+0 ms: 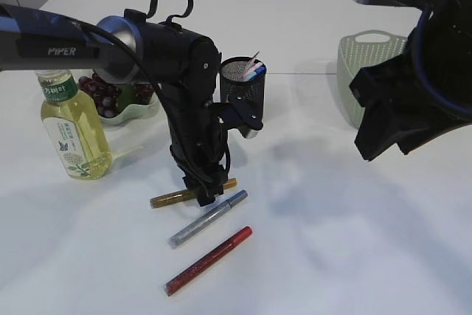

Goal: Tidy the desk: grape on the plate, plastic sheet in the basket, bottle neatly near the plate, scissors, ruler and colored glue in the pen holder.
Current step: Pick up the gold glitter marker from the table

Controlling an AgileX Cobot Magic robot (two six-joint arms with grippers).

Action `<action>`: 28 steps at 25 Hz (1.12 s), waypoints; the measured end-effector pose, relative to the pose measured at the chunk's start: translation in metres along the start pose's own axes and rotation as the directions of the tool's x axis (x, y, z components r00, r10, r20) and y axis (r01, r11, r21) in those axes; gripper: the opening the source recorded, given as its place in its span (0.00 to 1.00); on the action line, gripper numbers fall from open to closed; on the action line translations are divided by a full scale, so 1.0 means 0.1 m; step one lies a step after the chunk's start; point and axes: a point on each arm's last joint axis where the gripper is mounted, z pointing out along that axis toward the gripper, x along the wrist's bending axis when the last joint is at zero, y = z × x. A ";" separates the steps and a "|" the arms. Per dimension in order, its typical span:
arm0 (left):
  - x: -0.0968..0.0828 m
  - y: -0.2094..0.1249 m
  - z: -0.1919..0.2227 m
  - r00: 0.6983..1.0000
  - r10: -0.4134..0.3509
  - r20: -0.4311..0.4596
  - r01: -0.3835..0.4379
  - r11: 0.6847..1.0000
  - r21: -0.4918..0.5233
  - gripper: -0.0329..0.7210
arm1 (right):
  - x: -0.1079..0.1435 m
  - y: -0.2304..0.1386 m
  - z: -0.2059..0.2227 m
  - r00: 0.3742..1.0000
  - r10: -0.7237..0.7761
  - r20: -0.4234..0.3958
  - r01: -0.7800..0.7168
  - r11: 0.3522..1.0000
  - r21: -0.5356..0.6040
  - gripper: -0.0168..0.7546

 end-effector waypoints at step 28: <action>-0.06 0.03 0.09 0.988 -0.136 0.076 0.137 0.991 -0.009 0.14 | 0.00 0.00 0.00 1.000 -0.002 0.000 0.002 1.000 0.000 0.52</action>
